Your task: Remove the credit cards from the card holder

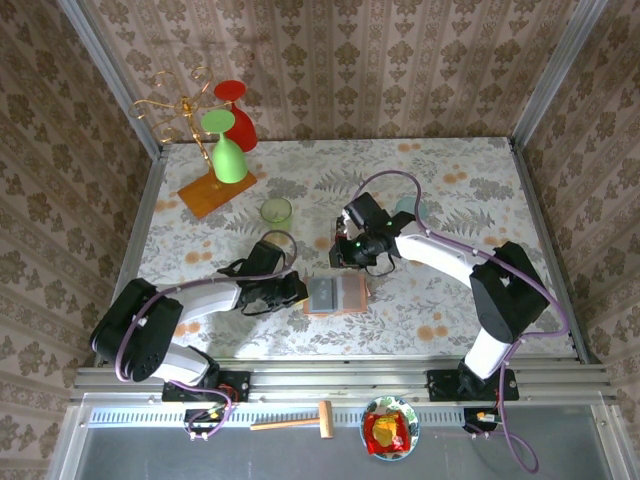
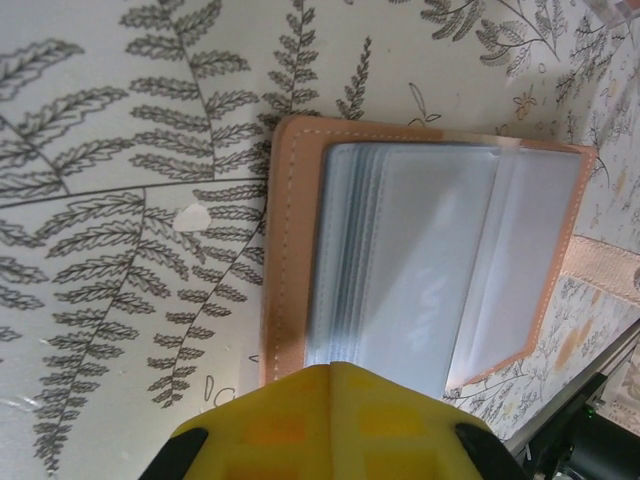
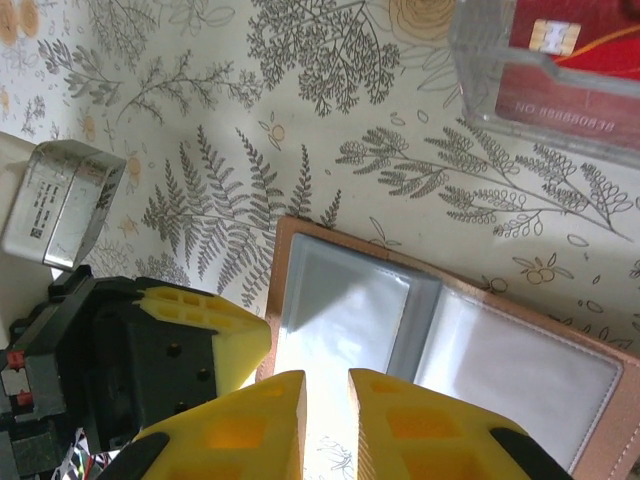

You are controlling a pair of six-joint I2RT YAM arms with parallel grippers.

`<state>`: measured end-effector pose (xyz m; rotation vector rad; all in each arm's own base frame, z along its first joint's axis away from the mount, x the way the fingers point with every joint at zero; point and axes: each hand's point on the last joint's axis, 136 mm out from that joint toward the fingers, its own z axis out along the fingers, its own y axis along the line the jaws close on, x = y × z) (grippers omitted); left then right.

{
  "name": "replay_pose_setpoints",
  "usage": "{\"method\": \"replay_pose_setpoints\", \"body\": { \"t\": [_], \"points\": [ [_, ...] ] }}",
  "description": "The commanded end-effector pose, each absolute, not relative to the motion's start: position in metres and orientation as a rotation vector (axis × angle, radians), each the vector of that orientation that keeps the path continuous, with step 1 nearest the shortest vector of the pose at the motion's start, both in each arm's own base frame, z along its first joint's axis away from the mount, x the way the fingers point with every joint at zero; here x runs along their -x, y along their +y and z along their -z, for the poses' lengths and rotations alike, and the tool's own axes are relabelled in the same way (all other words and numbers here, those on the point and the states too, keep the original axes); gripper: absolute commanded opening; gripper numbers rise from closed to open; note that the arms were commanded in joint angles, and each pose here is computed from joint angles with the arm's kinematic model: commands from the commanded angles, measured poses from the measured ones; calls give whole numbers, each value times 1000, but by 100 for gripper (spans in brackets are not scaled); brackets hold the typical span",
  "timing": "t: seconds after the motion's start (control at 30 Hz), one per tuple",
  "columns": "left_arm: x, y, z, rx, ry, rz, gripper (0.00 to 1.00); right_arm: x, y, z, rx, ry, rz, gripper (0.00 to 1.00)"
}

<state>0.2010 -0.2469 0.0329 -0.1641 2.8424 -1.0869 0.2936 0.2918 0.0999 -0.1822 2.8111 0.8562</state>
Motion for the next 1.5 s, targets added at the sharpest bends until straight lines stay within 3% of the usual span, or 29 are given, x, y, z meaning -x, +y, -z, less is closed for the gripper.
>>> {"method": "replay_pose_setpoints", "body": {
  "t": [0.0, 0.73, 1.47],
  "points": [
    [-195, -242, -22, 172, 2878, 1047, 7, -284, 295, -106, 163, 2810, -884, 22],
    [-188, -239, -7, 200, 2908, 1049, 7, -248, 324, -69, -102, 2935, -1150, 32],
    [-188, -241, -8, 196, 2908, 1059, 7, -245, 316, -40, -73, 3036, -984, 33]
  ]
}}
